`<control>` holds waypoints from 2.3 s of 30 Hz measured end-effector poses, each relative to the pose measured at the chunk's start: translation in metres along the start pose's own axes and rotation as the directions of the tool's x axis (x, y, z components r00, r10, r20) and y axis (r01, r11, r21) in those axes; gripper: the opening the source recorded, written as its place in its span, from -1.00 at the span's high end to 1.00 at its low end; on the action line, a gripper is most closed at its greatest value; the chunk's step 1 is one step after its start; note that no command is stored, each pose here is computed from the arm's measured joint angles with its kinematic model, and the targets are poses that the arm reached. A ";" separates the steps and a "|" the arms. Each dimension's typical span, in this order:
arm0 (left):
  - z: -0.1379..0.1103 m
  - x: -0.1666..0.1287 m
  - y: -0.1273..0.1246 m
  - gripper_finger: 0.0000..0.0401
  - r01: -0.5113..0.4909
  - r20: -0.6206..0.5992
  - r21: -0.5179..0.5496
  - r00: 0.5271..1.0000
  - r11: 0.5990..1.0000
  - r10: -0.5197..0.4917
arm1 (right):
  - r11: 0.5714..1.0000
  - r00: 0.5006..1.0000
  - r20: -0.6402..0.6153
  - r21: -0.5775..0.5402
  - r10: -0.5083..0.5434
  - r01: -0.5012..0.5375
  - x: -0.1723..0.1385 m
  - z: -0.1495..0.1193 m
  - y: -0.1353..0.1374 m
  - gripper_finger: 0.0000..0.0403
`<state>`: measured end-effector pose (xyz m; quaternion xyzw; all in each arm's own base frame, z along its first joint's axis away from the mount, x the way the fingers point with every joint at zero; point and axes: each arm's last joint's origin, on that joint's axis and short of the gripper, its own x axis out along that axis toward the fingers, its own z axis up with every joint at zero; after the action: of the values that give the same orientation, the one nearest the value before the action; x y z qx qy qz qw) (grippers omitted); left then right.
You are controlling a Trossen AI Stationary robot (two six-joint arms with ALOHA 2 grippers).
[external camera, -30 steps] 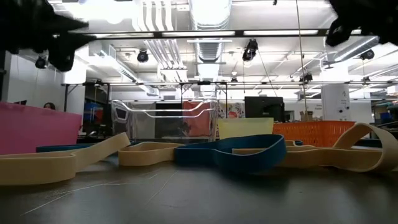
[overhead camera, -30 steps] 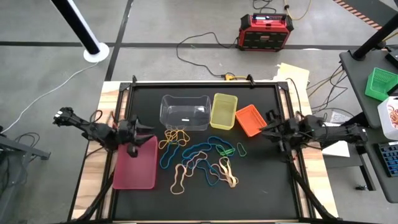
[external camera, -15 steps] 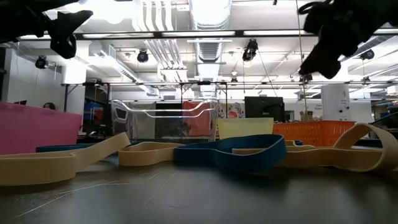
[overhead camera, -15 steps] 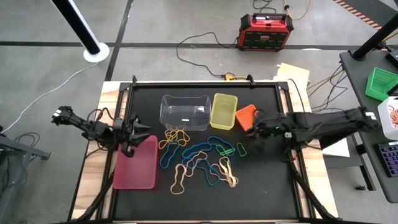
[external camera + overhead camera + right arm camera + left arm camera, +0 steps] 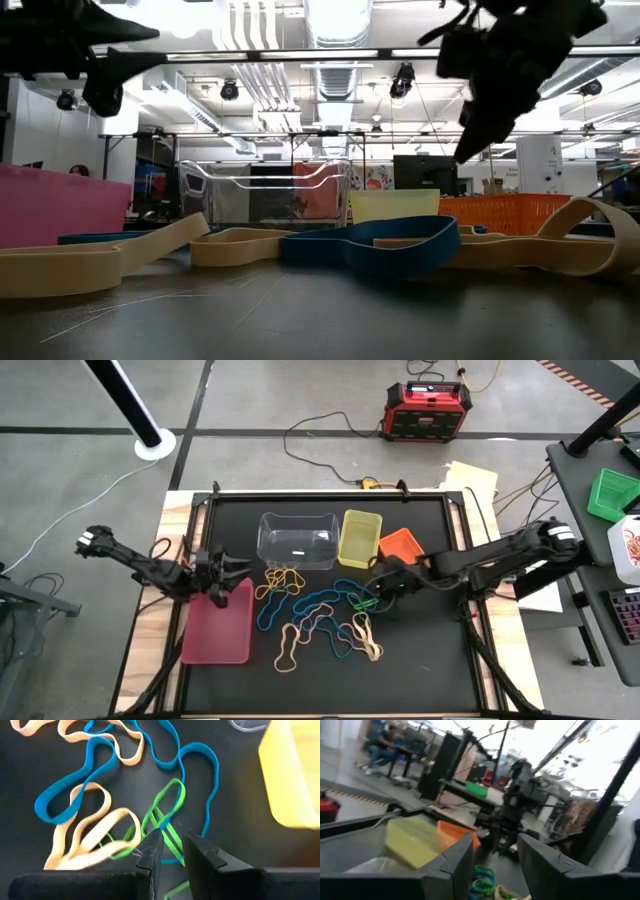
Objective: Sort rubber bands into baskets
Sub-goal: Put the blue rubber band into the transparent bin
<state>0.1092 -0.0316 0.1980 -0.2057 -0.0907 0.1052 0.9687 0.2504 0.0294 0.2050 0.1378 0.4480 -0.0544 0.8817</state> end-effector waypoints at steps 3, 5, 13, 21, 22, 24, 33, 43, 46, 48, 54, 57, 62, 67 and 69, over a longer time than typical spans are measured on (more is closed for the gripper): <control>-0.005 0.002 -0.002 0.31 0.031 -0.044 0.032 0.999 0.999 -0.029 | 1.000 1.000 -0.020 0.002 -0.006 0.006 0.012 0.011 0.005 0.66; -0.009 0.004 -0.003 0.31 0.055 -0.073 0.047 0.996 0.997 -0.052 | 1.000 0.999 -0.044 -0.007 0.006 -0.006 0.019 0.019 0.010 0.66; -0.005 0.014 -0.016 0.31 0.116 -0.181 0.152 0.980 0.982 -0.087 | 0.981 0.925 -0.327 -0.051 -0.191 0.185 0.036 0.037 0.013 0.66; 0.006 0.028 -0.031 0.31 0.125 -0.264 0.287 0.963 0.950 -0.047 | 0.967 0.878 -0.406 -0.108 -0.253 0.229 0.076 0.029 0.009 0.65; 0.006 0.029 -0.032 0.31 0.125 -0.267 0.291 0.963 0.949 -0.045 | 0.967 0.877 -0.408 -0.116 -0.255 0.228 0.077 0.028 0.008 0.63; 0.006 0.030 -0.033 0.31 0.126 -0.272 0.298 0.961 0.946 -0.042 | 0.964 0.879 -0.396 -0.118 -0.267 0.240 0.079 0.027 0.007 0.57; 0.000 0.033 -0.033 0.31 0.124 -0.296 0.313 0.955 0.942 -0.028 | 0.954 0.888 -0.349 -0.132 -0.298 0.268 0.088 0.017 -0.005 0.30; -0.002 0.034 -0.033 0.31 0.122 -0.303 0.323 0.953 0.938 -0.019 | 0.965 0.913 -0.315 -0.135 -0.258 0.226 0.082 0.014 -0.005 0.90; -0.003 0.034 -0.033 0.31 0.121 -0.305 0.325 0.952 0.938 -0.017 | 0.967 0.929 -0.274 -0.128 -0.249 0.221 0.065 0.025 -0.001 0.95; -0.002 0.034 -0.033 0.31 0.121 -0.304 0.324 0.953 0.938 -0.018 | 0.968 0.943 -0.224 -0.121 -0.244 0.222 0.049 0.036 0.002 0.95; -0.002 0.035 -0.034 0.31 0.119 -0.294 0.315 0.955 0.942 -0.022 | 0.954 0.968 0.024 -0.166 -0.251 0.252 -0.002 0.074 0.010 0.95; -0.002 0.035 -0.034 0.31 0.119 -0.287 0.311 0.958 0.943 -0.026 | 0.933 0.948 0.180 -0.204 -0.262 0.297 -0.015 0.096 0.007 0.96; 0.000 0.036 -0.035 0.31 0.120 -0.272 0.307 0.962 0.944 -0.034 | 0.898 0.894 0.372 -0.259 -0.248 0.356 -0.024 0.131 -0.005 0.96; 0.000 0.036 -0.035 0.31 0.120 -0.272 0.307 0.962 0.944 -0.034 | 0.872 0.849 0.461 -0.269 -0.257 0.410 -0.012 0.156 -0.026 0.96; -0.001 0.036 -0.035 0.31 0.120 -0.273 0.308 0.961 0.944 -0.033 | 0.870 0.837 0.478 -0.252 -0.268 0.423 -0.003 0.165 -0.033 0.95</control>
<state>0.1496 -0.0547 0.2169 -0.0536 0.0498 0.0521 0.9960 0.3689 -0.0506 0.2933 -0.1200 0.2635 -0.1640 0.9430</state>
